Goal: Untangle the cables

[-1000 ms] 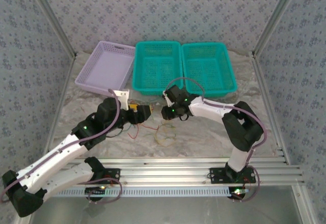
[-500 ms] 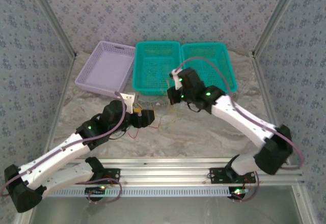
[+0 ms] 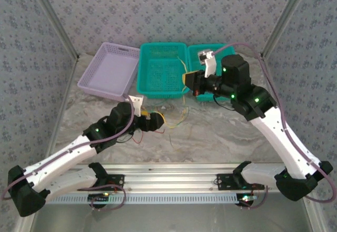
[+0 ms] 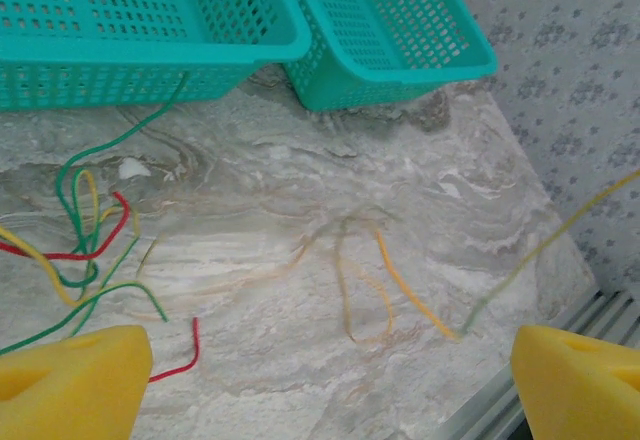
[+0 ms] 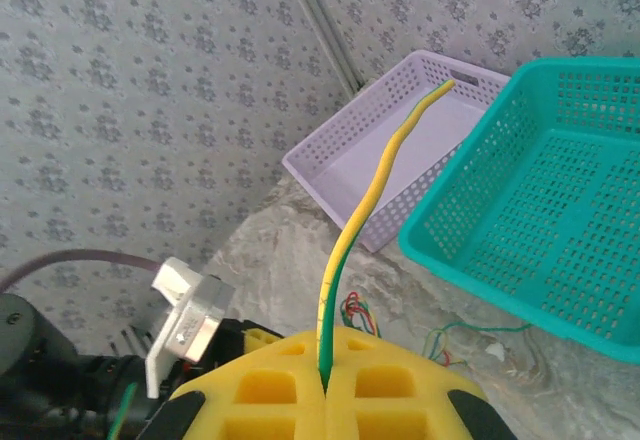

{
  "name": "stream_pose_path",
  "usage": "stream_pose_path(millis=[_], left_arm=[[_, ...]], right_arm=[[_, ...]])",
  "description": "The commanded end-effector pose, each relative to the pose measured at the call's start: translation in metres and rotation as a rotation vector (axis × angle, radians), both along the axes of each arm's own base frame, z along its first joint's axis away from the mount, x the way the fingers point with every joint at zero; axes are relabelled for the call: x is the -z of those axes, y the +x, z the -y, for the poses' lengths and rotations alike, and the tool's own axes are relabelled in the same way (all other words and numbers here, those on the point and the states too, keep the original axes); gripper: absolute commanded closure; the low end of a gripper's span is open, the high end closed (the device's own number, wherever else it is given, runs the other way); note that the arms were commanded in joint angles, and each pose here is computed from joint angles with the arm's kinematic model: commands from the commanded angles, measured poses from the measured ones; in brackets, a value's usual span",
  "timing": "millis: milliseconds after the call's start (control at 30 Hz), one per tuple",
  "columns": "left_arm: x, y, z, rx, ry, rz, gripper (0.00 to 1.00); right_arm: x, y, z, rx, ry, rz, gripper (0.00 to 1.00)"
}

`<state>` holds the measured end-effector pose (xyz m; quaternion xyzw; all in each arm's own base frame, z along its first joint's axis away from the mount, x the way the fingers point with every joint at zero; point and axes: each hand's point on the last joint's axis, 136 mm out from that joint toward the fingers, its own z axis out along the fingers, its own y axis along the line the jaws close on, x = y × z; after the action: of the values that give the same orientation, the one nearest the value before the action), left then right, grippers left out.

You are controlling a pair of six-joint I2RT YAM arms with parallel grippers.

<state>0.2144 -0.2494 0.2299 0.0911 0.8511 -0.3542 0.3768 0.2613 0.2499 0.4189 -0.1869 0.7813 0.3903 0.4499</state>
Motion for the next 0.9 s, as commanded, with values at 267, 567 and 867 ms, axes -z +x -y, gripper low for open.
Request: stream_pose_path(millis=[267,567,867], left_arm=[[-0.038,-0.006,0.035,0.107,-0.195,0.029,0.03],[-0.028,-0.033,0.079,0.302,-0.274,-0.010,0.02],[-0.022,-0.045,0.079,0.366,-0.272,-0.001,0.01]], right_arm=[[-0.042,-0.016,0.010,-0.026,0.110,0.075,1.00],[-0.055,-0.013,0.011,-0.035,0.147,0.129,1.00],[-0.074,-0.004,0.020,-0.054,0.232,0.138,1.00]])
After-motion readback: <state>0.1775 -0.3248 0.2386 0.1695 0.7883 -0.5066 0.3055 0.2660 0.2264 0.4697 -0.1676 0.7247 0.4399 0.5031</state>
